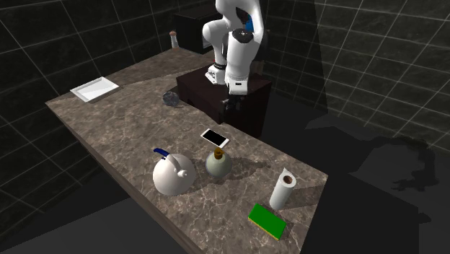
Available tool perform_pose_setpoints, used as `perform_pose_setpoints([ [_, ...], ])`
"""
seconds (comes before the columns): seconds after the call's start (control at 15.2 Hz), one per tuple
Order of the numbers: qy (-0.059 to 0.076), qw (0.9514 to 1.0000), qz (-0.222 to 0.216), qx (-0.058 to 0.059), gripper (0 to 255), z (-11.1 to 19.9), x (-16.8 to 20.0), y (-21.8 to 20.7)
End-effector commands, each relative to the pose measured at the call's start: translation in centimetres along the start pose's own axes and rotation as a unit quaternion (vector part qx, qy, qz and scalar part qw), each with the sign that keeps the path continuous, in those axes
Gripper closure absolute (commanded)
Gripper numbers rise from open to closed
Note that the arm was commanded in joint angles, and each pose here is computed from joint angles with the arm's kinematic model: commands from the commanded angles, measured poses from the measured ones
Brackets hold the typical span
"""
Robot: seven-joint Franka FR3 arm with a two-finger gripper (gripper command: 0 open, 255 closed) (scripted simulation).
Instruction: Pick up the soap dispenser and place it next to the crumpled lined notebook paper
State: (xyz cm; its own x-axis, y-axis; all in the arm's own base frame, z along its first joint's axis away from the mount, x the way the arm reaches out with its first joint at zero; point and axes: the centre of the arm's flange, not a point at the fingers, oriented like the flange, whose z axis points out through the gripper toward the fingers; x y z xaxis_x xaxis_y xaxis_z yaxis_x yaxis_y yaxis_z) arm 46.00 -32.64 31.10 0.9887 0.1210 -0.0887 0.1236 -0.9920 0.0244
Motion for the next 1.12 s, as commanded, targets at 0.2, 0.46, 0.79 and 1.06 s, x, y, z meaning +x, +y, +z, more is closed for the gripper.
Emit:
perform_pose_setpoints([
  [0.2,0.003,1.0,-0.003,-0.004,0,3.6,2.3,5.0],
  [0.46,0.004,0.9999,-0.006,-0.007,0,6.3,4.2,9.0],
  [0.79,0.006,0.9999,-0.008,-0.011,0,9.5,6.1,12.8],
  [1.06,0.006,0.9999,-0.008,-0.011,0,11.6,6.1,12.9],
])
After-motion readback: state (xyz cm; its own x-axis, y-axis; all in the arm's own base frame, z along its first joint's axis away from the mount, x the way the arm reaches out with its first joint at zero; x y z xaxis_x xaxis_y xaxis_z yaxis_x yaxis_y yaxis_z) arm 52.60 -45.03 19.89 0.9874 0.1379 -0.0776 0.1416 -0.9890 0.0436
